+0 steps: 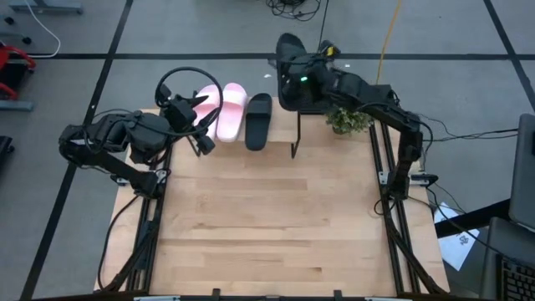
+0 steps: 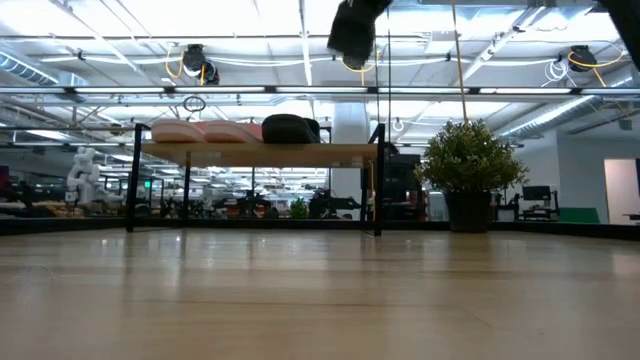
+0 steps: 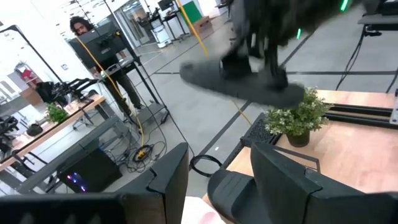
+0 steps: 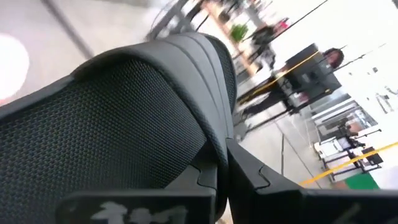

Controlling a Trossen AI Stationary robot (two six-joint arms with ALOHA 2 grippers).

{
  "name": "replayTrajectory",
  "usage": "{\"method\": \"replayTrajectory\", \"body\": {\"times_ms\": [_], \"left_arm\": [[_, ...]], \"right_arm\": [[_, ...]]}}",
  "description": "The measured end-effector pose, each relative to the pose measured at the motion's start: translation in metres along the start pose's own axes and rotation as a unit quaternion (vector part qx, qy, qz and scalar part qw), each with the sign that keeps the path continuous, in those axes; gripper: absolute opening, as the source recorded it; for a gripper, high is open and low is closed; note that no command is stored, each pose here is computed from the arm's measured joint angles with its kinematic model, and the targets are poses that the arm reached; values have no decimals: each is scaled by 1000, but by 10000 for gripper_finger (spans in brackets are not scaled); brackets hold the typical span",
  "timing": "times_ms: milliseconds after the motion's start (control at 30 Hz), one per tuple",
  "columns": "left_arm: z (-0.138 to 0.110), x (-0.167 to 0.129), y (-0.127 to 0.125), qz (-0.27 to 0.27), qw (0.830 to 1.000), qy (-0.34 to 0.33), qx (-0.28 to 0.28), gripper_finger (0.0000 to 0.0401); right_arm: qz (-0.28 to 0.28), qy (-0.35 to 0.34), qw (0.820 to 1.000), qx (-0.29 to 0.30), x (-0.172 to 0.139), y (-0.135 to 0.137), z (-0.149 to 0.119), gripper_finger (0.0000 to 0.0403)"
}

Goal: Pick and place slides into the shelf
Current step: Put the black slides on the shelf

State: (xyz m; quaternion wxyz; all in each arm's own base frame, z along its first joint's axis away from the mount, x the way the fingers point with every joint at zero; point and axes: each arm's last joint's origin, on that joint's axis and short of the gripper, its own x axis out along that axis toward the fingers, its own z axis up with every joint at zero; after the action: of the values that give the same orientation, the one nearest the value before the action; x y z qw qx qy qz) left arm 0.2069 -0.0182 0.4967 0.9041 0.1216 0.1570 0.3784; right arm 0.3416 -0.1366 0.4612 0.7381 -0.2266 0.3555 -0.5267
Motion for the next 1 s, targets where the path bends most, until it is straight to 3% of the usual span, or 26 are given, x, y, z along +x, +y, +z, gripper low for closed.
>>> {"method": "replayTrajectory", "body": {"times_ms": [200, 433, 1000], "left_arm": [[0, 1, 0, -6, 1000, 0, -4, 175], [0, 1, 0, -6, 1000, 0, -3, 175], [-1, 1, 0, -7, 1000, 4, 8, 175]], "right_arm": [[66, 83, 994, -33, 42, 46, -17, 2], [95, 136, 986, -31, 82, 77, -30, 2], [115, 177, 976, -48, 104, 101, -44, 2]]}}
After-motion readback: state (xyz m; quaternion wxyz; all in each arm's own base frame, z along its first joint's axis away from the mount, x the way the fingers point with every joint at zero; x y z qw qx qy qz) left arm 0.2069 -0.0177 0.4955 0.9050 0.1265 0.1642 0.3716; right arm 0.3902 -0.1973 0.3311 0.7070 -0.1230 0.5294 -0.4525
